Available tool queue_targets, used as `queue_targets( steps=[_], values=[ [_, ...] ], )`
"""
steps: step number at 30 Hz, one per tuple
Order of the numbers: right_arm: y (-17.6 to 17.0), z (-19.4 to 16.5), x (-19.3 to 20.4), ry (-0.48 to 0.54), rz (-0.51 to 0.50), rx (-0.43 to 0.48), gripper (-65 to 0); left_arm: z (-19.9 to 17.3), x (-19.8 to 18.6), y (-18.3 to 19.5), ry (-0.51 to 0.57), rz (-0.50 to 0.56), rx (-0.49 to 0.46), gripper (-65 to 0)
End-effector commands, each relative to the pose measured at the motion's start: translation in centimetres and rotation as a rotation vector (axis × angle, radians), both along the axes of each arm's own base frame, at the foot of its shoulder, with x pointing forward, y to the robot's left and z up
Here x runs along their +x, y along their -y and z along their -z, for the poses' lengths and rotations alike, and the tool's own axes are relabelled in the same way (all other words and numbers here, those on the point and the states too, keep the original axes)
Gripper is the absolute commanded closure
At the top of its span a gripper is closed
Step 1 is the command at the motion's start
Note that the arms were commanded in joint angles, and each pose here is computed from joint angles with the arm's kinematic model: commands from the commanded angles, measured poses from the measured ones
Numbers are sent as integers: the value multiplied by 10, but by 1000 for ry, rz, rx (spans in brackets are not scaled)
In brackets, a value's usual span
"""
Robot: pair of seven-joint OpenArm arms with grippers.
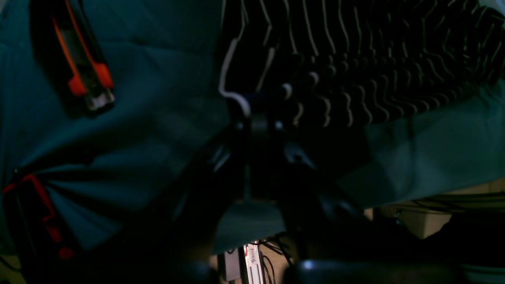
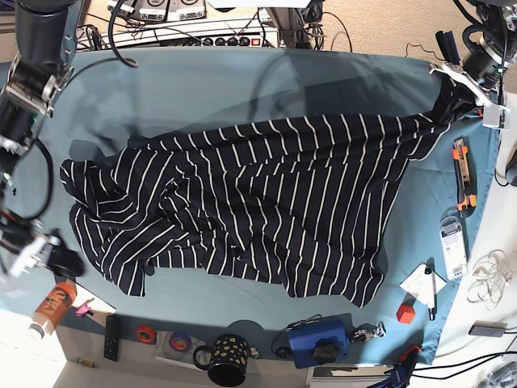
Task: Layout the t-shirt on the table in an organized manner, then fold the t-shirt properly
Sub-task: 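Move the right gripper to the bunched shirt end and grasp it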
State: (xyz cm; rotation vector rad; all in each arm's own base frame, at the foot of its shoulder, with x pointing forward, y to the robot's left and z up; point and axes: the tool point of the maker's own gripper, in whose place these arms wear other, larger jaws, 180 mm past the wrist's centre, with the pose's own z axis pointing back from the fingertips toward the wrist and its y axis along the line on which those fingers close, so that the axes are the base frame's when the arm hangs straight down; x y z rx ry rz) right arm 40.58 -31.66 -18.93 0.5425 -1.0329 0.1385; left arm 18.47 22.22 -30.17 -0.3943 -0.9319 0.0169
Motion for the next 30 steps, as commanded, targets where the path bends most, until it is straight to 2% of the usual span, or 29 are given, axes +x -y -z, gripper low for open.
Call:
queue_targets(
  steps=[1, 6, 9, 12, 16, 24, 30],
  values=[
    [18, -26, -1, 81, 47, 11, -265, -11, 4, -2, 43, -1, 4, 0],
    [75, -8, -44, 87, 238, 87, -265, -11, 4, -2, 43, -1, 4, 0],
    [95, 21, -76, 21, 314, 96, -265, -11, 4, -2, 44, -1, 3, 0],
    [97, 58, -104, -92, 326, 82, -265, -11, 4, -1, 44, -3, 0, 0],
    [79, 97, -126, -201, 295, 101, -265, -11, 4, -1, 44, -4, -1, 0],
    [10, 127, -117, -255, 129, 214, -265, -11, 4, -1, 47, -5, -2, 0],
    [-28, 154, -115, -349, 23, 178, -265, -11, 4, -1, 48, -5, -2, 0]
  ],
)
